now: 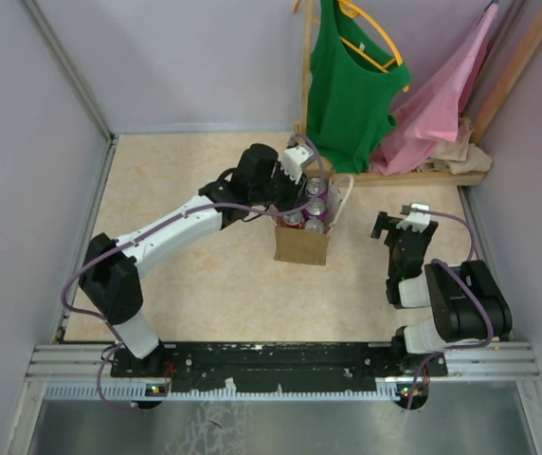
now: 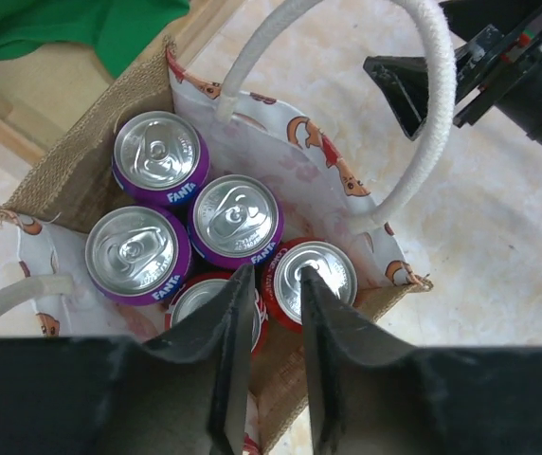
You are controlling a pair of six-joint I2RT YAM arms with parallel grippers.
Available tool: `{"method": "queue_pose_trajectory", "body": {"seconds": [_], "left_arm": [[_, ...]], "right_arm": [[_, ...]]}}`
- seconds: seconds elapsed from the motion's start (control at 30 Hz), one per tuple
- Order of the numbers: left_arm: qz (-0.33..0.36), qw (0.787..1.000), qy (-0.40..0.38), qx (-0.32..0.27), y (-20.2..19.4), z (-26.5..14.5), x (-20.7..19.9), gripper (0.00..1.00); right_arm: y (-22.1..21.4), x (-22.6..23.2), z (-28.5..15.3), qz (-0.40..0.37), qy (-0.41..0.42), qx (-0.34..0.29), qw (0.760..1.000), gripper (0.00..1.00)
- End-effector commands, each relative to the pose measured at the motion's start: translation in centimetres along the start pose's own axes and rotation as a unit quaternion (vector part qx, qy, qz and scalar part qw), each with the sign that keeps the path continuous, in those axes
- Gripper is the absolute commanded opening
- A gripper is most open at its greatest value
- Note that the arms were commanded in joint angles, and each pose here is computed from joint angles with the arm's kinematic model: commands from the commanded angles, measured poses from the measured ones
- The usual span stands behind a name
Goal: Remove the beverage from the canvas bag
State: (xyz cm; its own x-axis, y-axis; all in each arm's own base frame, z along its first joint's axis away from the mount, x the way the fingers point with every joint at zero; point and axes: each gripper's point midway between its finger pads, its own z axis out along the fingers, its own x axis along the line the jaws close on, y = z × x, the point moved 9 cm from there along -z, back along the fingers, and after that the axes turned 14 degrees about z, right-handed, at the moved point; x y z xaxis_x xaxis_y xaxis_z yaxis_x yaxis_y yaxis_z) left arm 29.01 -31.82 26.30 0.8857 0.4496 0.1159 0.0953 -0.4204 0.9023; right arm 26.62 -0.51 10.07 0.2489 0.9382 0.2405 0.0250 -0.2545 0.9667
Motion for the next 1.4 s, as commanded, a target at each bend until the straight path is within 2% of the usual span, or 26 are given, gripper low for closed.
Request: {"method": "queue_pose_trajectory", "body": {"seconds": [0.0, 0.07, 0.13, 0.37, 0.67, 0.83, 0.9, 1.0, 1.1, 1.17, 1.23, 1.37], "left_arm": [[-0.02, 0.999, 0.019, 0.04, 0.9, -1.1, 0.1, 0.25], [-0.02, 0.997, 0.037, 0.064, 0.4, -1.3, 0.4, 0.16], [-0.018, 0.995, 0.049, 0.082, -0.1, -1.2, 0.6, 0.14], [-0.024, 0.988, 0.065, 0.14, -2.9, 0.4, 0.8, 0.16], [-0.059, 0.979, 0.032, 0.195, -5.5, 0.3, -0.4, 0.18], [-0.079, 0.974, 0.026, 0.21, -6.4, -1.6, -1.4, 0.35], [-0.084, 0.974, 0.025, 0.211, -6.5, -2.2, -1.6, 0.45], [-0.09, 0.974, 0.022, 0.207, -6.4, -3.1, -2.0, 0.56], [-0.09, 0.976, 0.023, 0.199, -6.1, -3.8, -2.1, 0.74], [-0.089, 0.977, 0.028, 0.194, -6.1, -4.0, -2.1, 0.96], [-0.089, 0.977, 0.033, 0.193, -6.5, -4.0, -2.1, 0.99], [-0.093, 0.975, 0.031, 0.201, -7.6, -3.3, -2.3, 0.99]], "right_arm": [[1.1, 0.4, 0.5, 0.011, 0.006, -0.025, 1.0, 0.99], [1.1, 0.4, 0.5, 0.011, 0.006, -0.025, 1.0, 0.99], [1.0, 0.4, 0.5, 0.011, 0.005, -0.025, 1.0, 0.99], [1.1, 0.4, 0.5, 0.011, 0.005, -0.025, 1.0, 0.99], [1.1, 0.4, 0.5, 0.01, 0.005, -0.025, 1.0, 0.99], [1.1, 0.4, 0.5, 0.011, 0.005, -0.025, 1.0, 0.99], [1.1, 0.4, 0.5, 0.011, 0.005, -0.026, 1.0, 0.99], [1.1, 0.4, 0.5, 0.01, 0.005, -0.025, 1.0, 0.99], [1.0, 0.4, 0.5, 0.01, 0.005, -0.025, 1.0, 0.99], [1.1, 0.4, 0.5, 0.011, 0.006, -0.025, 1.0, 0.99], [1.0, 0.4, 0.5, 0.011, 0.005, -0.025, 1.0, 0.99], [1.1, 0.4, 0.5, 0.011, 0.005, -0.025, 1.0, 0.99]]}}
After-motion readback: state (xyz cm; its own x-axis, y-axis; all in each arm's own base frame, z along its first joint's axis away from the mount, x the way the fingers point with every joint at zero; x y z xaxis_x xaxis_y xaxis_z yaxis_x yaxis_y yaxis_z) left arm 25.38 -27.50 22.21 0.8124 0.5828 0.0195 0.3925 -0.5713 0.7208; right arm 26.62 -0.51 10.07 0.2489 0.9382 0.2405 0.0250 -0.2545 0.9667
